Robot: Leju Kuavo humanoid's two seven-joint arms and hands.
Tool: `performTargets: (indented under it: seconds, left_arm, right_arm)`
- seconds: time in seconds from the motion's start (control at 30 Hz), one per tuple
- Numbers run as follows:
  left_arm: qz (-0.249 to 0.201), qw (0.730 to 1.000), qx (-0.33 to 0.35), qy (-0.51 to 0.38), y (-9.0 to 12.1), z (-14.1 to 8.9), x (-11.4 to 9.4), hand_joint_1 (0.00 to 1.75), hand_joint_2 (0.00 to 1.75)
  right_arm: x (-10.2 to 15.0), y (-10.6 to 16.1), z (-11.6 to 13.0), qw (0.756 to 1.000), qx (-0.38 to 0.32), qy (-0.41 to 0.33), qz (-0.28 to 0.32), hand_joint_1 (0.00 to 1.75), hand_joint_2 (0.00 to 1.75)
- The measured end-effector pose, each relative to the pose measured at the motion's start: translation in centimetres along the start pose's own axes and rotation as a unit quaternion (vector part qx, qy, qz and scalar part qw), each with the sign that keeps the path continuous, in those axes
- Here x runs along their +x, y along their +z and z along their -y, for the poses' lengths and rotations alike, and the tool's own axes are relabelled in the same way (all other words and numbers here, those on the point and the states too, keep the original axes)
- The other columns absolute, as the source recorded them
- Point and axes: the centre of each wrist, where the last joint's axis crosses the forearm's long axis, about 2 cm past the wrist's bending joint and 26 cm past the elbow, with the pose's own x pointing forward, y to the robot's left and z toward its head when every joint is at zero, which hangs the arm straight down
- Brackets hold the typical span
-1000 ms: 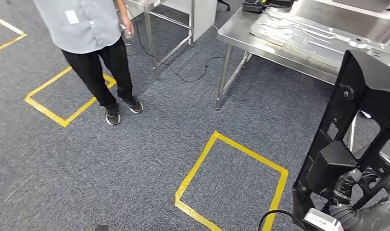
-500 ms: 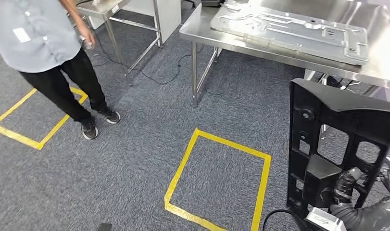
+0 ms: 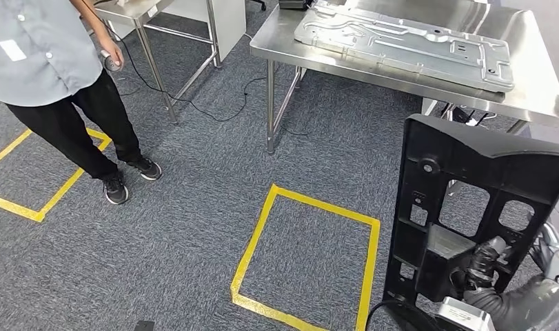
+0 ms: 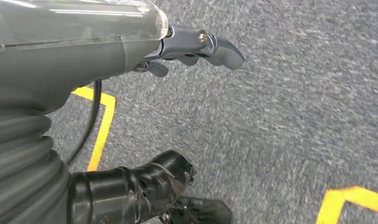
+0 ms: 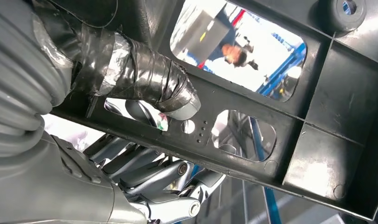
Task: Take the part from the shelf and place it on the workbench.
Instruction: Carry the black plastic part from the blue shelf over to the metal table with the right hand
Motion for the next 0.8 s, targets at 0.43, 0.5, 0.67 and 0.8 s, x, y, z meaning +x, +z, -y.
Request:
performTargets:
  seconds: [0.43,0.5,0.67,0.8]
  left_arm:
    - [0.014,1.0,-0.011,0.008,-0.02,-0.01,-0.02,0.0,1.75]
    - [0.014,1.0,-0.011,0.007,-0.04,-0.07,-0.04,0.0,1.75]
    - [0.013,1.0,-0.012,0.006,0.04,-0.12,-0.26,0.0,1.75]
    - [0.014,1.0,-0.013,0.003,-0.02,-0.2,-0.2,0.0,1.75]
  right_arm:
    - [0.06,0.01,-0.62,0.998,0.038,-0.039,0.008,1.75,1.75]
    - [0.11,0.0,-0.69,0.998,0.041,-0.04,0.011,1.75,1.75]
    - [0.08,0.11,-0.84,0.998,0.042,-0.04,0.008,1.75,1.75]
    - [0.08,0.03,-0.88,0.999,0.038,-0.039,0.008,1.75,1.75]
